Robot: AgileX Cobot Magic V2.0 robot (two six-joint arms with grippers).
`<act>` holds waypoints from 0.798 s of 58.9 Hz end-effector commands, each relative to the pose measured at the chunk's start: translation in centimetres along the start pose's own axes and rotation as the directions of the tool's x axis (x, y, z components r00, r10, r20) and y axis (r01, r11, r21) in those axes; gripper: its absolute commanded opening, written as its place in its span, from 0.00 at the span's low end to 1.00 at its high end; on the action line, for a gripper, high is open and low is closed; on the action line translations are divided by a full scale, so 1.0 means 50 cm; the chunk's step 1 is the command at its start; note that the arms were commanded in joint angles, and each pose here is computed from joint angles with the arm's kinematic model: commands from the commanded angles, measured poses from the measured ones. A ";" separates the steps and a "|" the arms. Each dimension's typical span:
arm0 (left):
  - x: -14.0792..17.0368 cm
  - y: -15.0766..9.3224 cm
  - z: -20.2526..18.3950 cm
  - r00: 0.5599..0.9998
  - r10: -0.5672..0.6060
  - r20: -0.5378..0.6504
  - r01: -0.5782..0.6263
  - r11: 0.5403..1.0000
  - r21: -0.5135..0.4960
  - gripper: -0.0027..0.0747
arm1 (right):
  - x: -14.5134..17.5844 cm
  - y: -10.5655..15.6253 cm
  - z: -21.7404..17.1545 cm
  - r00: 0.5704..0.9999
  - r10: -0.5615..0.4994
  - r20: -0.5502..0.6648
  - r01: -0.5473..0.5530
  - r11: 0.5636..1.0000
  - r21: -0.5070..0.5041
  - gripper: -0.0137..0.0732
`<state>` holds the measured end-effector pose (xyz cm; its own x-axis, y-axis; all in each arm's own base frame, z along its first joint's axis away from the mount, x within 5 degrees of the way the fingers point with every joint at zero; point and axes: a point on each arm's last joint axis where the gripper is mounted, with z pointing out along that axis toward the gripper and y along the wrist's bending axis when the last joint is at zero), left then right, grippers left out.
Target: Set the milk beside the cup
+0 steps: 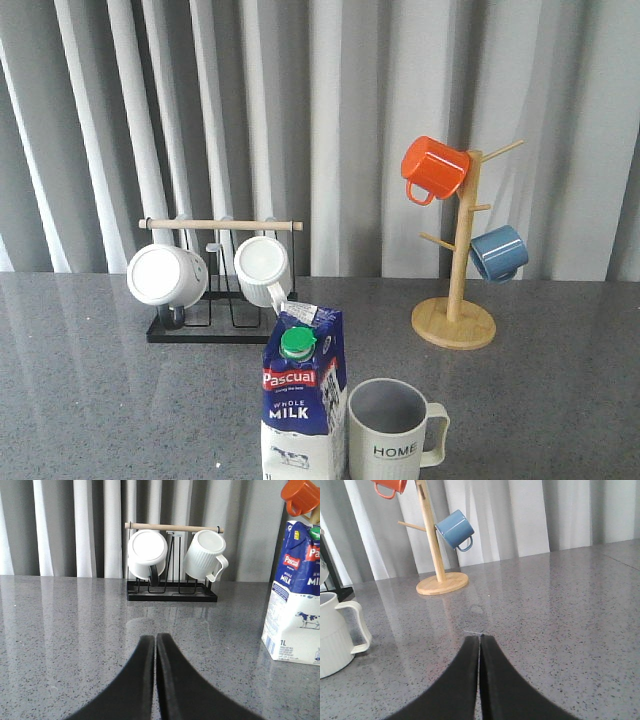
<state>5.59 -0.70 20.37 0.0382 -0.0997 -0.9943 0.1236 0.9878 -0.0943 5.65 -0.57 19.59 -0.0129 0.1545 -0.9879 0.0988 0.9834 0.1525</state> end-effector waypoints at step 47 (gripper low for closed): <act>-0.028 0.001 -0.004 0.995 -0.010 0.104 0.011 1.000 -0.010 0.03 | 0.007 -0.002 0.000 1.000 -0.019 -0.008 0.019 1.000 0.009 0.15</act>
<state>5.59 -0.70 20.37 0.0382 -0.0997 -0.9943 0.1236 0.9878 -0.0943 5.63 -0.59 19.28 -0.0459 0.1568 -0.9866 0.1064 0.9828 0.1513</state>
